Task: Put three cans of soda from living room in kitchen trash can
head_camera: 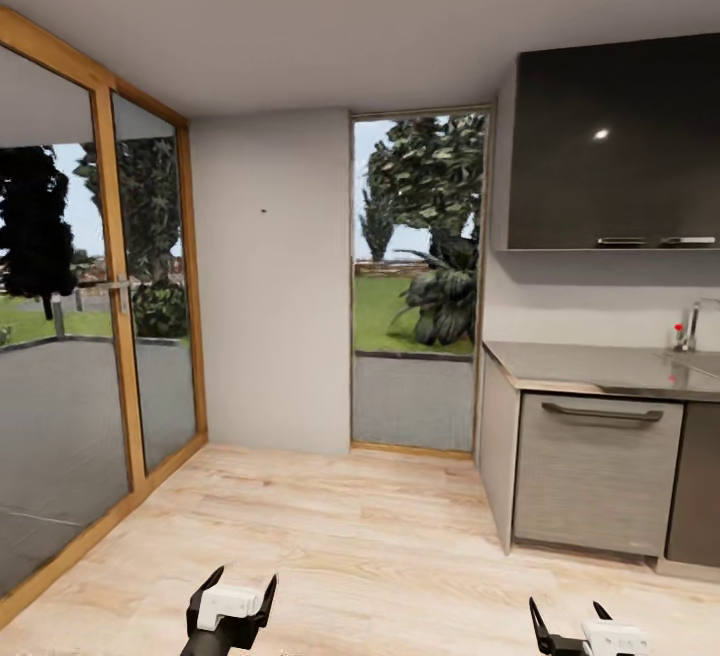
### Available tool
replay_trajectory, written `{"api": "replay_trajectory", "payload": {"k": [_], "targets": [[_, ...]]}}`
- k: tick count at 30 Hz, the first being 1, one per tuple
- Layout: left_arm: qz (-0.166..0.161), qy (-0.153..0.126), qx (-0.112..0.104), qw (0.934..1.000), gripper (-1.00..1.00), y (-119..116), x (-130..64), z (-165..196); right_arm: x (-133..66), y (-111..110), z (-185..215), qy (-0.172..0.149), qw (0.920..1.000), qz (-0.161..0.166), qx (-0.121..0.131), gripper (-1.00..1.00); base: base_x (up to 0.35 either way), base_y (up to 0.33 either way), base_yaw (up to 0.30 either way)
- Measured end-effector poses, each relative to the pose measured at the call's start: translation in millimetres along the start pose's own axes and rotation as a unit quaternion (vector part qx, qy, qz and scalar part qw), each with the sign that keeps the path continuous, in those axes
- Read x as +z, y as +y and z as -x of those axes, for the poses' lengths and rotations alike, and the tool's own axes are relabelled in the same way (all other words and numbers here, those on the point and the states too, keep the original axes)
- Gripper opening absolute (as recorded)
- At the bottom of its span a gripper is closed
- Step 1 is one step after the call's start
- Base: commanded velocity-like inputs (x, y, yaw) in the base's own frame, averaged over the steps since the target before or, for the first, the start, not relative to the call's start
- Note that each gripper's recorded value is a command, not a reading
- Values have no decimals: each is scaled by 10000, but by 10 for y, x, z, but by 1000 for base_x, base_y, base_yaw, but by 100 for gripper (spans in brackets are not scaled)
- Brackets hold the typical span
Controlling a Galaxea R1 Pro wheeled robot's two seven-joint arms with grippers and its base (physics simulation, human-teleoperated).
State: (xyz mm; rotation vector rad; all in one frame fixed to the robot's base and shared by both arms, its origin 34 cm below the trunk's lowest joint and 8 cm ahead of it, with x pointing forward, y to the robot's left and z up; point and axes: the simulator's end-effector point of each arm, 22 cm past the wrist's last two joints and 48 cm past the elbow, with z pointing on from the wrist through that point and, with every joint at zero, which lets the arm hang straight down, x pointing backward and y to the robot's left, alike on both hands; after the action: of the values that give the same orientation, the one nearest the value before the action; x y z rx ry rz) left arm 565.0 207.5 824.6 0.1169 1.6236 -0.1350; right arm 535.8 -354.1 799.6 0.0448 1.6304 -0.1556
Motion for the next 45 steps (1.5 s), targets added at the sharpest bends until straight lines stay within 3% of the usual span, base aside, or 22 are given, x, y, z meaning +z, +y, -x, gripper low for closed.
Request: {"api": "replay_trajectory", "payload": {"k": [21, 45], "targets": [[0, -23, 1, 10000, 100, -1, 1, 12, -9, 12, -48, 50, 10000, 11, -1, 100, -29, -16, 246], [-7, -81, 11, 10000, 100, -9, -2, 61, -11, 23, -25, 18, 10000, 22, 4, 100, -298, -17, 247]]}}
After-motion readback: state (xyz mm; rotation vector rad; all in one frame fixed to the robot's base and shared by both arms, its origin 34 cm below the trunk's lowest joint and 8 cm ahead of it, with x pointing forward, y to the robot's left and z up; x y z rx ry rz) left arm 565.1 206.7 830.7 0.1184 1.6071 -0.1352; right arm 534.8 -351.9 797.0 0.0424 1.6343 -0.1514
